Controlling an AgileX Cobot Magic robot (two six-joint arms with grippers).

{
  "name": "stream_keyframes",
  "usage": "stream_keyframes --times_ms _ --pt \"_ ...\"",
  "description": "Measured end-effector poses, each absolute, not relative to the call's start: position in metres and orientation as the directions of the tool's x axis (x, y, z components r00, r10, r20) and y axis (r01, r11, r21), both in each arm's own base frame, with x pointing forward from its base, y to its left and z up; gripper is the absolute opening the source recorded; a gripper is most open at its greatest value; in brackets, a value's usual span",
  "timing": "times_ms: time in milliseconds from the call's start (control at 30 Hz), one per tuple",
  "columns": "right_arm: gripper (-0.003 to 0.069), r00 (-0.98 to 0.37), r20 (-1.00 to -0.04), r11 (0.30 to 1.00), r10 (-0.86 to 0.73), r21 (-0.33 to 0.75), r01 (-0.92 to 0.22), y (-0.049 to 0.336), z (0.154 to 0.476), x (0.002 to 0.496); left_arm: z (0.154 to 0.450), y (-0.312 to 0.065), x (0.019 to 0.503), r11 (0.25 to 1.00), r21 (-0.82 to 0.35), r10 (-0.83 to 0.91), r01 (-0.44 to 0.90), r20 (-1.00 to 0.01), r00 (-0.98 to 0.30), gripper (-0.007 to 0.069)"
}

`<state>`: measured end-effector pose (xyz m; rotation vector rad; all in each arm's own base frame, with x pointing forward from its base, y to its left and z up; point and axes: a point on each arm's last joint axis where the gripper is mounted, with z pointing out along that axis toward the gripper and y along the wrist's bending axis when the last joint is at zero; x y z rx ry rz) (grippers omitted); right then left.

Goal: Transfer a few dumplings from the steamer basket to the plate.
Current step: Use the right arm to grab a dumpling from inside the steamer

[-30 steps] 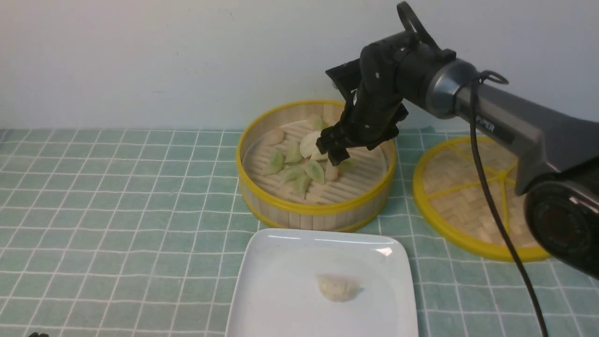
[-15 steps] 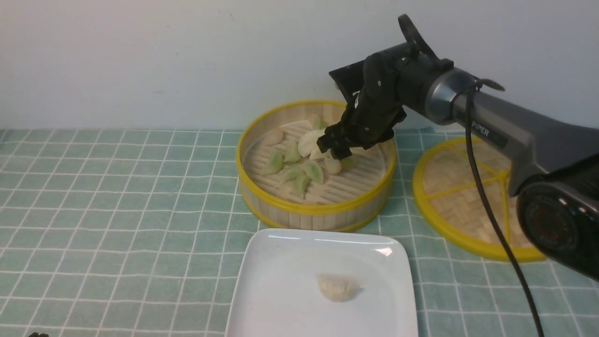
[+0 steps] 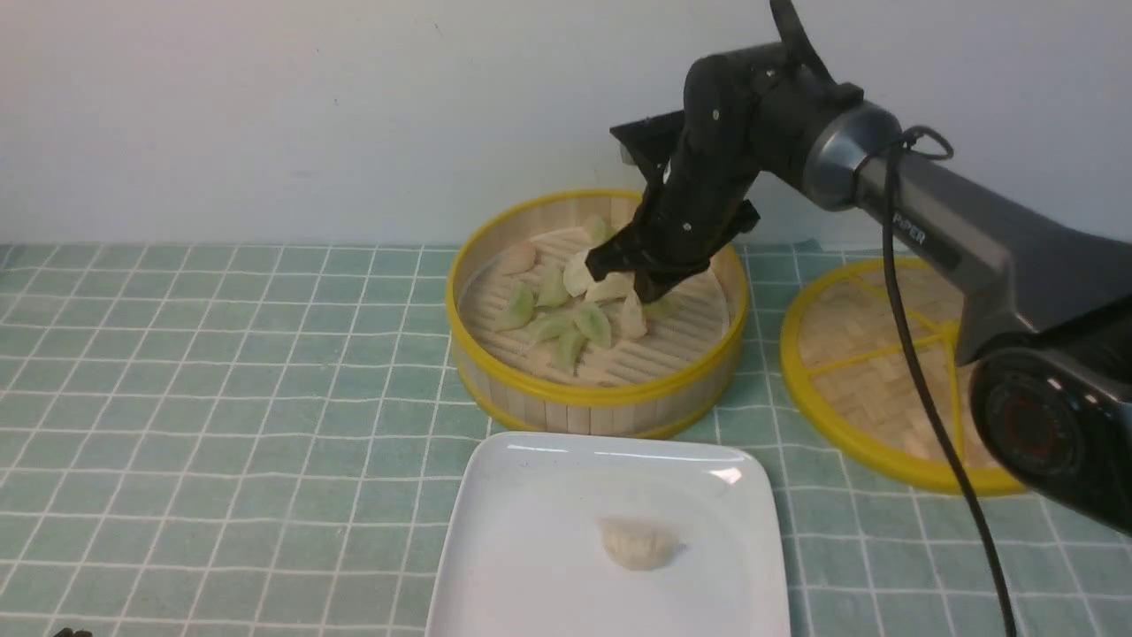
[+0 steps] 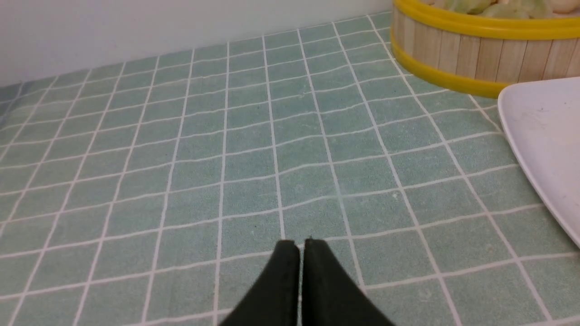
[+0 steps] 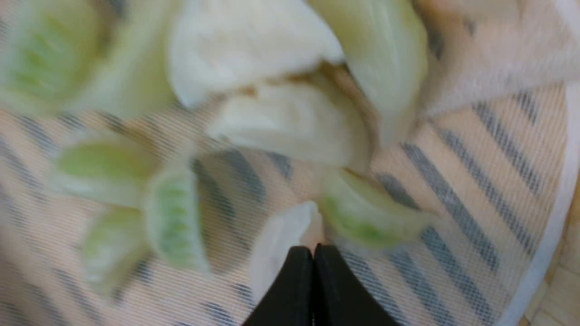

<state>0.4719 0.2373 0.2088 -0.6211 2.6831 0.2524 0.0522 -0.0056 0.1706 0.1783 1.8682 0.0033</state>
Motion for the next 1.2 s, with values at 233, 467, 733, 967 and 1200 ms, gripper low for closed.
stream_keyframes --times_ms 233,467,733,967,1200 --pt "0.0083 -0.834 -0.401 0.884 -0.379 0.112 -0.455 0.24 0.213 0.471 0.171 -0.006 0.052 0.988 0.093 0.125 0.121 -0.949 -0.289 -0.0006" --pt "0.0338 -0.844 -0.381 0.88 -0.378 0.136 -0.456 0.242 0.202 0.471 0.171 -0.006 0.052 0.988 0.093 0.125 0.121 -0.949 -0.289 -0.0006" --pt "0.0414 -0.862 -0.341 0.886 -0.376 0.141 -0.442 0.245 0.179 0.473 0.171 -0.006 0.052 0.988 0.093 0.125 0.121 -0.949 -0.289 -0.0006" --pt "0.0162 -0.867 -0.329 0.888 -0.375 0.139 -0.437 0.245 0.173 0.474 0.171 -0.006 0.052 0.988 0.093 0.125 0.121 -0.949 -0.289 -0.0006" --pt "0.017 -0.864 -0.341 0.889 -0.372 0.136 -0.436 0.244 0.179 0.474 0.171 -0.006 0.052 0.988 0.093 0.125 0.121 -0.949 -0.289 -0.0006"
